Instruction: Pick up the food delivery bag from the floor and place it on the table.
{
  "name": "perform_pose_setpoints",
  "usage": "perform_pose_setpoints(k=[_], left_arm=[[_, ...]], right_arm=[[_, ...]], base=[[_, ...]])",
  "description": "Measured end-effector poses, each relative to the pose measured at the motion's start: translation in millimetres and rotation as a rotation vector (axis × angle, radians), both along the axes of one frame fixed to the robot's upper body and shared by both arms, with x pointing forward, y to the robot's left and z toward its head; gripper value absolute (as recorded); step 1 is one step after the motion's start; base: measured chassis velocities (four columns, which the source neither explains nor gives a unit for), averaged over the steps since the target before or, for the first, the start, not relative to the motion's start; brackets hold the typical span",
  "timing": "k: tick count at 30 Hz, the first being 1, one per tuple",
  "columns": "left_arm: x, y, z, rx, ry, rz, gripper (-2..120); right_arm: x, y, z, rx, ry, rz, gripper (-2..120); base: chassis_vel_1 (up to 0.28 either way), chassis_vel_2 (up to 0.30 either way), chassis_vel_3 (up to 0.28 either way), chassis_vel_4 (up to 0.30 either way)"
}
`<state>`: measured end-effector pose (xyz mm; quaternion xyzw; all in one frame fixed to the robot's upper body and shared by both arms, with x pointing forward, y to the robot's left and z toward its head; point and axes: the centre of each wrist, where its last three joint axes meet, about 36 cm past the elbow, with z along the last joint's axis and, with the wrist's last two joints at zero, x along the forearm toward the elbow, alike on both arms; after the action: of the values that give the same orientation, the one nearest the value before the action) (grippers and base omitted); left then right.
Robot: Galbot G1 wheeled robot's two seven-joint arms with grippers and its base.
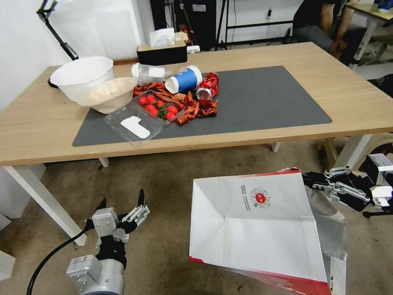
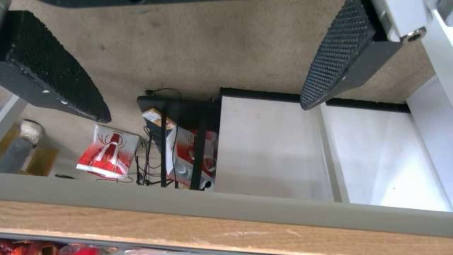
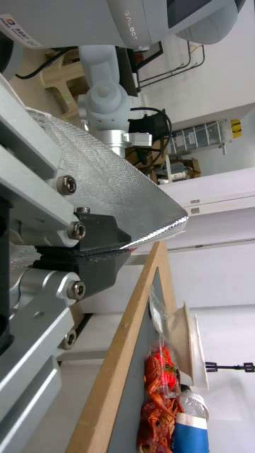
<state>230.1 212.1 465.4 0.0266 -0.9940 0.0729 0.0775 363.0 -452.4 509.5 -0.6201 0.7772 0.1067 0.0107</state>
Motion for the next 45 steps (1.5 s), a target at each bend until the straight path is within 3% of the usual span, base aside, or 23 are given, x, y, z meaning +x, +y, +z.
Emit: perform_pose_setpoints(k=[45], left_arm=[[-1.6, -0.1, 2.3, 0.0, -0.007, -0.003, 100]], right_arm=[[-4.7, 3.5, -3.5, -0.002, -0.003, 0.002, 0]], base=[[0.0, 0.0, 0.0, 0.0]])
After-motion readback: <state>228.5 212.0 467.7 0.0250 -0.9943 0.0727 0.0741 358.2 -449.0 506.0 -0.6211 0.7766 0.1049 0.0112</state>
